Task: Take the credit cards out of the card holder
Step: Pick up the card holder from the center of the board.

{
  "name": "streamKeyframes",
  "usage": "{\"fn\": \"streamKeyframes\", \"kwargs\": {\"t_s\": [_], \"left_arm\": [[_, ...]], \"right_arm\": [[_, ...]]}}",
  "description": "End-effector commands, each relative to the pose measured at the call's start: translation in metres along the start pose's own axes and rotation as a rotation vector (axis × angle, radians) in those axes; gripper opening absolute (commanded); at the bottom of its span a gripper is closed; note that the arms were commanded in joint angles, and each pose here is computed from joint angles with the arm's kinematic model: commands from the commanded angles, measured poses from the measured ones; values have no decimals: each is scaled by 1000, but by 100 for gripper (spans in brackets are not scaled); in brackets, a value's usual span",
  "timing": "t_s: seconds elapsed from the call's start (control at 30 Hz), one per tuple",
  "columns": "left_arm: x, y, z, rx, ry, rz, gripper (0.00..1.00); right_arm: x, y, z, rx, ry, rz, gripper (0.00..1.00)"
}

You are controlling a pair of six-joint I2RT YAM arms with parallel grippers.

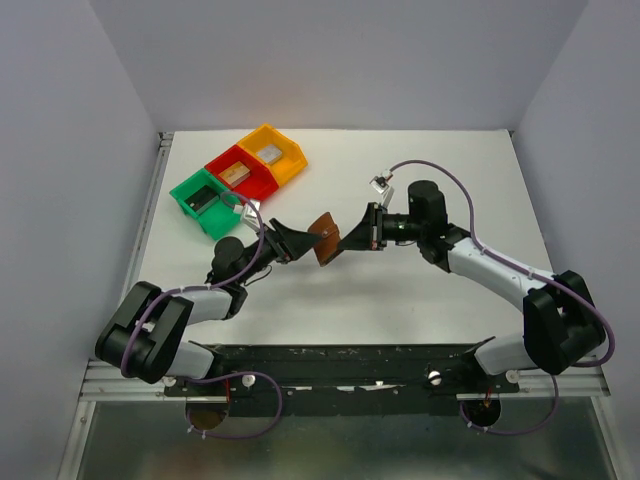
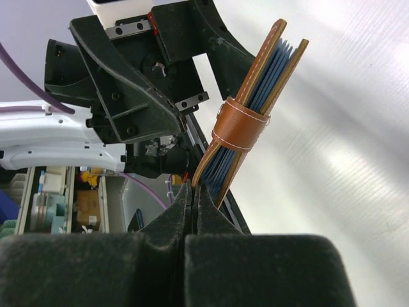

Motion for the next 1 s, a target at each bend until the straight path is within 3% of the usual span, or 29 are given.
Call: {"fn": "streamKeyframes", "kwargs": {"t_s": [0.0,0.47,0.97], "left_arm": [[-7,-21,3,-105,39,-17,92],[-3,-29,7,-100,24,-31,98],[0,-76,12,-295,28,-39,82]], "right_arm": [[6,15,6,57,-37,44,0],[16,25,15,43,-76,107,0],[16,24,14,83,-93,99,0]]}}
Point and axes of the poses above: each gripper's point midway between its finger pads, its own z axis back along the fingers, its own y axis along the line the jaws close on, x = y × z, the point moved 1 cm from there along z, back along the fingers, and after that the axes turned 12 degrees about z, right-handed, at the moved point
